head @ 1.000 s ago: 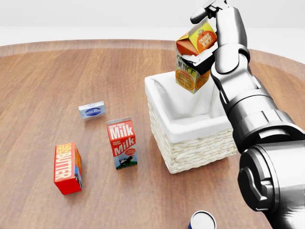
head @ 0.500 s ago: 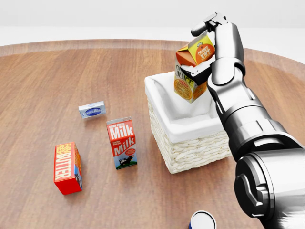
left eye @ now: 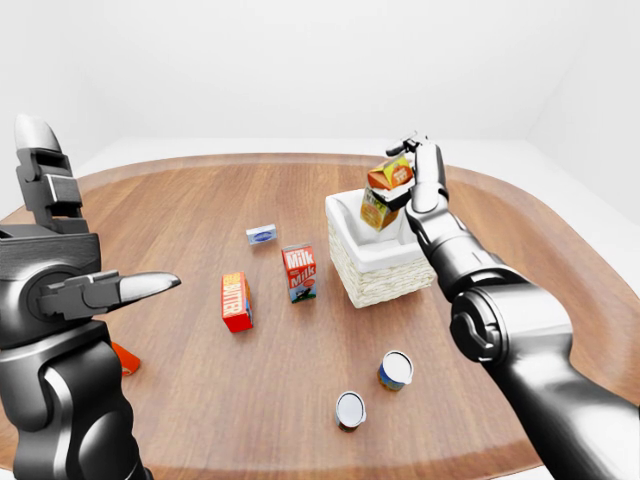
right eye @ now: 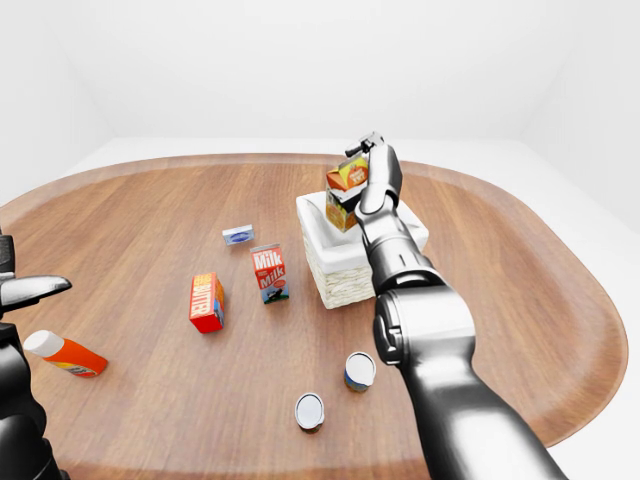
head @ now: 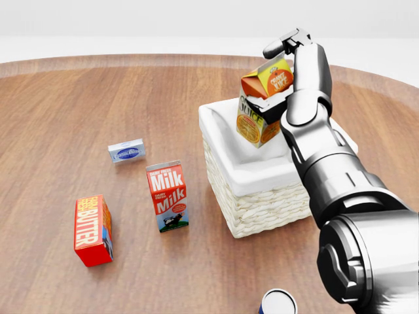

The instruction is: Pick up the orange juice, and put it in the basket.

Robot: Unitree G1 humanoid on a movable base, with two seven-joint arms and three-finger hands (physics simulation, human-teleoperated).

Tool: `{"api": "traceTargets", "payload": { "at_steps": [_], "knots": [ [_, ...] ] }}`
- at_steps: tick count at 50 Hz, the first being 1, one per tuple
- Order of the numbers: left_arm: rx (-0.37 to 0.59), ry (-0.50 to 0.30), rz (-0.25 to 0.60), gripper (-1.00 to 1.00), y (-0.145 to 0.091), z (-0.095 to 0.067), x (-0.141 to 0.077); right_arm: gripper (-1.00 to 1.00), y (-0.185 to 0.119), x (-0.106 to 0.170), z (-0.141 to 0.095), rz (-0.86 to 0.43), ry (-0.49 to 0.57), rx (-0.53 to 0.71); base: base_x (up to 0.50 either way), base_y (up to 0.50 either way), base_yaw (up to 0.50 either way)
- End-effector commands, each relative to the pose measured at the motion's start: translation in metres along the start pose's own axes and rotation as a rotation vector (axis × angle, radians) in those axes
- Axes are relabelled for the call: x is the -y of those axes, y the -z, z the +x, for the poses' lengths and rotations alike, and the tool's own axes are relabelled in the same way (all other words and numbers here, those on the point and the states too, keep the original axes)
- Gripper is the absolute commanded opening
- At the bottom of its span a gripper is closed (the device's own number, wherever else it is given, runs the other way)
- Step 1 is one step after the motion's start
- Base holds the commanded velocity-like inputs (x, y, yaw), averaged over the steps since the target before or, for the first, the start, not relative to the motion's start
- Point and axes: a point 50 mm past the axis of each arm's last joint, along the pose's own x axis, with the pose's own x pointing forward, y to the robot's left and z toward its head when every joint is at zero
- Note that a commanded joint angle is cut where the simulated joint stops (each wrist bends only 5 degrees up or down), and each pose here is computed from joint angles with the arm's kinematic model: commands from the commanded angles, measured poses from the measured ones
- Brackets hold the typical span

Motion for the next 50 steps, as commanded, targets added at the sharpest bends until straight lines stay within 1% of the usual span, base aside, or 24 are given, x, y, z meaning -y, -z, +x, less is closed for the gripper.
{"api": "traceTargets", "payload": {
  "at_steps": [1,12,50],
  "knots": [
    [0.0,0.0,0.0,1.0,0.0,0.0,0.0,-1.0,-0.002,0.001,0.0,0.003,0.036,0.01,0.0,0.0,0.0],
    [-0.001,0.0,0.0,1.0,0.001,0.0,0.0,-1.0,0.002,-0.001,-0.002,-0.001,0.051,0.0,0.0,0.0,0.0],
    [-0.001,-0.001,-0.003,1.0,0.0,0.0,0.0,-1.0,0.013,-0.016,-0.01,-0.001,0.025,-0.031,0.0,0.0,0.0]
  ]
}}
